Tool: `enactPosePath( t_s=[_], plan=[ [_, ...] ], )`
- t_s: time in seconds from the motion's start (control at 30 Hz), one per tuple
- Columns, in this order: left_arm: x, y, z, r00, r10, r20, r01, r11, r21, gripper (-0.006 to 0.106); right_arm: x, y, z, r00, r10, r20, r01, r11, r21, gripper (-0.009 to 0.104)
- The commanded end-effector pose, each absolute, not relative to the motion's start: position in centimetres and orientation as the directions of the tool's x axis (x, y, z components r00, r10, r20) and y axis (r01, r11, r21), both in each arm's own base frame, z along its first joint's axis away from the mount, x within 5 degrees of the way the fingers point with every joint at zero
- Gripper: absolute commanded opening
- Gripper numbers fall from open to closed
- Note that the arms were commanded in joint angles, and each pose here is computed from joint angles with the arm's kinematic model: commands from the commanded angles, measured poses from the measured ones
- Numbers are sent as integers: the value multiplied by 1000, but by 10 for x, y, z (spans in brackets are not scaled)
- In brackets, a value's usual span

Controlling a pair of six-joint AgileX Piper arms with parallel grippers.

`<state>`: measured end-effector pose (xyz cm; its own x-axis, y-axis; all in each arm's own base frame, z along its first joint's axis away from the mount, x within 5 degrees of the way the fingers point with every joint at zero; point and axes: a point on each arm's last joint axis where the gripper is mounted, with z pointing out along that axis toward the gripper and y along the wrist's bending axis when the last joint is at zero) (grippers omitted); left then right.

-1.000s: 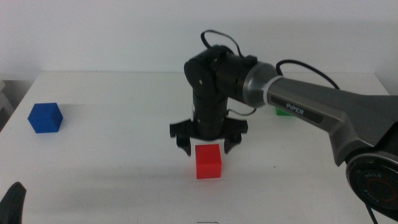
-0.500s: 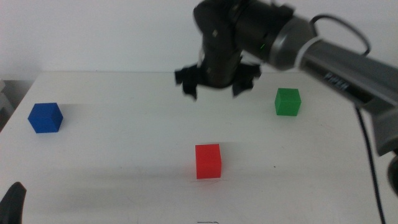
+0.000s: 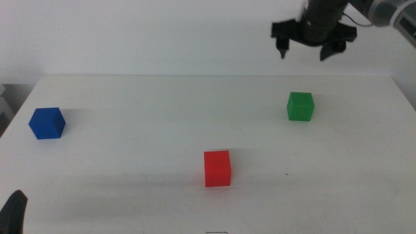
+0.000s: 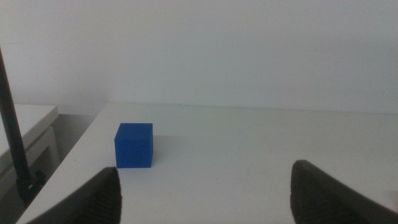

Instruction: Stack red cubes first, then green, then blue cubes in a specific spot.

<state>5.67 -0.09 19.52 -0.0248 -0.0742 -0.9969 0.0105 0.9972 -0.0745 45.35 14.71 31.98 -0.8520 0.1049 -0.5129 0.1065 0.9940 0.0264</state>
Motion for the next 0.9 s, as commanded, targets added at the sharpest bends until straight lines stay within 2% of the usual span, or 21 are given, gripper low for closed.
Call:
enactPosePath(
  t_s=[0.0, 0.23, 0.53, 0.63, 0.73, 0.83, 0.87],
  plan=[
    [55, -1, 205, 80, -90, -993, 17, 996, -89, 92, 459, 132, 342, -795, 98, -599, 88, 995, 47, 94],
    [55, -1, 205, 80, -90, -993, 17, 996, -89, 92, 491, 117, 291, -814, 71, -576, 82, 997, 6, 94],
    [55, -1, 205, 80, -90, -993, 17, 996, -89, 92, 507, 112, 243, -861, 92, -500, 100, 995, 9, 94],
    [55, -1, 205, 80, -90, -993, 17, 996, -89, 92, 509, 111, 234, -869, 91, -486, 103, 995, 3, 89],
    [55, -1, 205, 80, -90, -993, 17, 996, -89, 92, 510, 112, 227, -879, 95, -468, 103, 995, 7, 73],
    [55, -1, 205, 80, -90, -993, 17, 996, -89, 92, 509, 115, 224, -887, 80, -454, 79, 997, 21, 39],
    [55, -1, 205, 80, -90, -993, 17, 996, -89, 92, 509, 115, 225, -890, 63, -452, 63, 998, 17, 23]
  ],
)
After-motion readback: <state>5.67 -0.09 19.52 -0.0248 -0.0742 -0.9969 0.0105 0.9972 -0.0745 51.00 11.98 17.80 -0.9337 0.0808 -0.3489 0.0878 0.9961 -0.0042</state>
